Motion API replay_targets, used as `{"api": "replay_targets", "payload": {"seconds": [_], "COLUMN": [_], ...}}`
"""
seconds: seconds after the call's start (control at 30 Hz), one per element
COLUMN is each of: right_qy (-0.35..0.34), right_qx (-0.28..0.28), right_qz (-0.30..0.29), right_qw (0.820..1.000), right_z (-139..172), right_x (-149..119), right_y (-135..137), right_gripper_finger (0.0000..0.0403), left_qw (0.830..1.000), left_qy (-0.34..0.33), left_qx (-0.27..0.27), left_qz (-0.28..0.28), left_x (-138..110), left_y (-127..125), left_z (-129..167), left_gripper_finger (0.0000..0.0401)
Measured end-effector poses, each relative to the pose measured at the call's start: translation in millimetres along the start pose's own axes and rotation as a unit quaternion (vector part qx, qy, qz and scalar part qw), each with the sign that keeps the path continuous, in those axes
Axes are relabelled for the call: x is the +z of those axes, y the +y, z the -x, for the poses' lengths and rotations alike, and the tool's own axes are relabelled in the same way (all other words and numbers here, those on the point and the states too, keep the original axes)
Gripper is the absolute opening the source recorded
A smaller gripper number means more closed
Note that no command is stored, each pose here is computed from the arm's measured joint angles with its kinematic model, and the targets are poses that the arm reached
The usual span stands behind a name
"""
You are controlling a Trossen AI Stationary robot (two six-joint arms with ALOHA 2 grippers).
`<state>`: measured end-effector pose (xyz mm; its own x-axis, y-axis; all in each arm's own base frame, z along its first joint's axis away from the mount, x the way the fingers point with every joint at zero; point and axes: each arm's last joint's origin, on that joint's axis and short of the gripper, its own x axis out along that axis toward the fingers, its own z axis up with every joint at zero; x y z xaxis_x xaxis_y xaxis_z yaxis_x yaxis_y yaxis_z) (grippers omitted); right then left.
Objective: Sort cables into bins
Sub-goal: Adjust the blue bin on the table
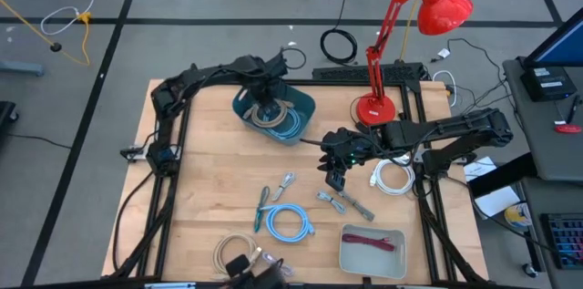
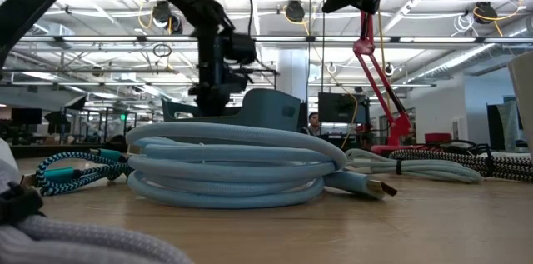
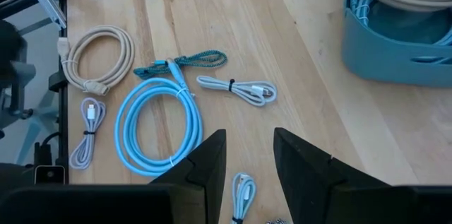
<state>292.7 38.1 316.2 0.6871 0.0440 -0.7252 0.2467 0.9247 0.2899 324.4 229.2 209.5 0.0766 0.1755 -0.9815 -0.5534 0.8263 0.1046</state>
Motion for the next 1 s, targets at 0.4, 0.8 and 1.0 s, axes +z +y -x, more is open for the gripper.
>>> {"api": "replay_targets", "payload": {"seconds": [0.4, 0.8, 1.0], "right_qy": [0.0, 0.018, 0.032], "right_qx": [0.0, -0.01, -0.017], "right_qz": [0.017, 0.029, 0.03], "right_qw": [1.0, 0.999, 0.999], "right_z": [0, 0, 0], "right_x": [0, -3, -6], "right_y": [0, -2, -4], "right_gripper_finger": [0.011, 0.011, 0.011], "left_qw": [0.982, 0.958, 0.957], "left_qy": [-0.143, -0.148, -0.132], "left_qx": [-0.118, -0.202, -0.188], "left_qz": [-0.02, -0.142, -0.176], "left_x": [-24, -57, -64], "left_y": [-37, -158, -210], "left_z": [106, 132, 109], "left_gripper_finger": [0.0118, 0.0003, 0.0002]}}
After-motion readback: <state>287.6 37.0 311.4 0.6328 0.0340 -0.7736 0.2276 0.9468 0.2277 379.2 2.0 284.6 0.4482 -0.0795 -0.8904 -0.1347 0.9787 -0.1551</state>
